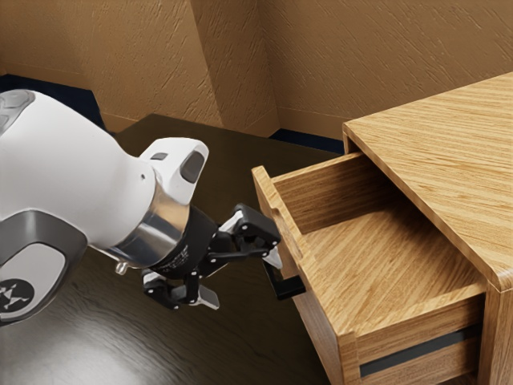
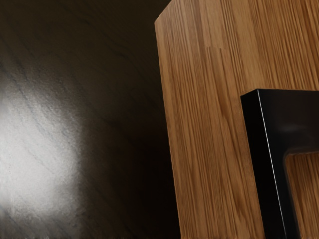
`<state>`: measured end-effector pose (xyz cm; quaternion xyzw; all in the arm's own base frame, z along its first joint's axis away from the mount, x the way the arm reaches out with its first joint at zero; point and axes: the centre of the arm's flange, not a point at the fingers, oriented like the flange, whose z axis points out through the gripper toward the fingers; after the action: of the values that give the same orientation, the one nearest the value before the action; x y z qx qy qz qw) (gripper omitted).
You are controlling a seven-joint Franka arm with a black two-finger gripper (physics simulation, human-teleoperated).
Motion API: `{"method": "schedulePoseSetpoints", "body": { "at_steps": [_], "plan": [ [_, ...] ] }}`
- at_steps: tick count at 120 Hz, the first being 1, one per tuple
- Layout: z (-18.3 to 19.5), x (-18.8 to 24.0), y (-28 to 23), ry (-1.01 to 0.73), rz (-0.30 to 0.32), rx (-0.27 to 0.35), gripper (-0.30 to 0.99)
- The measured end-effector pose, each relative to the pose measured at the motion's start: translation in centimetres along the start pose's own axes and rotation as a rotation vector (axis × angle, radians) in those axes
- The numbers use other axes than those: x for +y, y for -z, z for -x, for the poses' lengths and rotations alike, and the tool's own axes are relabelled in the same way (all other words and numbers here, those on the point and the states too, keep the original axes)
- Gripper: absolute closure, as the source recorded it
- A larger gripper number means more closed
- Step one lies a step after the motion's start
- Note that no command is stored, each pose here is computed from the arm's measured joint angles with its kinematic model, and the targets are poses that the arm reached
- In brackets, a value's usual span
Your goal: Pull the drawer handle with one arm to open the drawer
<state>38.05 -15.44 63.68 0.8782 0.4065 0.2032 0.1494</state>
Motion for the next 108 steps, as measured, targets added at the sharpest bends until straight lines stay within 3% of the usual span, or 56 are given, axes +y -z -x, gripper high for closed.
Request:
{"method": "schedulePoseSetpoints", "body": {
  "at_steps": [48,60,68,77,84,97,108],
  "plan": [
    [-2.9,-4.3,4.1,0.023,0.068,0.022,0.00],
    [-3.5,-2.5,7.3,0.013,0.117,0.041,0.00],
    [-5.3,2.8,10.3,0.007,0.127,0.045,0.00],
    [-7.9,8.4,11.6,0.024,0.090,0.048,0.00],
    [-10.3,11.5,10.9,0.035,0.022,0.063,0.00],
    [-17.3,9.5,8.1,0.085,-0.123,0.060,0.00],
    [-19.2,8.2,6.1,0.043,-0.205,0.026,0.00]
  ]
}}
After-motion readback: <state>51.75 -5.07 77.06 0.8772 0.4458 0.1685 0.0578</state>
